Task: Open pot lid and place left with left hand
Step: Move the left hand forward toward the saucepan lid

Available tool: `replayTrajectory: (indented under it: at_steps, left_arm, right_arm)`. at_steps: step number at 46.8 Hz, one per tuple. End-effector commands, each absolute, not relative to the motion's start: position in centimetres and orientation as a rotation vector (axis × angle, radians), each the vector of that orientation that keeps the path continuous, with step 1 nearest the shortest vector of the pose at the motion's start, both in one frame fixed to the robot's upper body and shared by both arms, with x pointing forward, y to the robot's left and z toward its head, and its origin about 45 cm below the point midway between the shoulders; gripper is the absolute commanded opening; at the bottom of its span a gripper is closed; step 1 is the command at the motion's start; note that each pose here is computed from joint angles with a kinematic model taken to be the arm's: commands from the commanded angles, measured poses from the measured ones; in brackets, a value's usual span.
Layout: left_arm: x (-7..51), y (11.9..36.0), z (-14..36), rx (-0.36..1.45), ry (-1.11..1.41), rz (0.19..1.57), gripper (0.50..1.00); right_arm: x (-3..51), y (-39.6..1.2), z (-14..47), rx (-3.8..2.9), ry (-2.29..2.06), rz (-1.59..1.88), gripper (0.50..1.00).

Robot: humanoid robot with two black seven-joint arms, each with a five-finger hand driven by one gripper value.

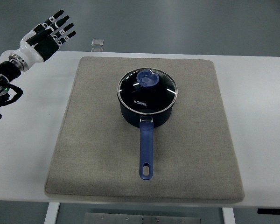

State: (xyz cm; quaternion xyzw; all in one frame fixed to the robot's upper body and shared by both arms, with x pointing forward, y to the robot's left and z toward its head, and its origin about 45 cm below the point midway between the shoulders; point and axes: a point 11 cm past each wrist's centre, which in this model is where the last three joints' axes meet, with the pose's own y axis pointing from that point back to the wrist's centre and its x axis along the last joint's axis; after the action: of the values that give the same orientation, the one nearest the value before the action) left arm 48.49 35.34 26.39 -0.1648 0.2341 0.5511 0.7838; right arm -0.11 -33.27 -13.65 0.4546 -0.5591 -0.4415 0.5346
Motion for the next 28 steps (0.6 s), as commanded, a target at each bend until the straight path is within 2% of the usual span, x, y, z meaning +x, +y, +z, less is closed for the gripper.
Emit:
replayTrajectory:
  at_steps: [1, 28]
  left_arm:
    - [48.47, 34.98, 26.37, -0.357, 0.509, 1.18, 0.992]
    - [48.66, 34.86, 26.83, -0.326, 0.484, 1.171, 0.99]
  right_arm:
    - [-0.12, -33.27, -13.65, 1.083, -1.332, -1.052, 0.915]
    - [-0.12, -33.27, -13.65, 1.083, -1.332, -1.052, 0.915]
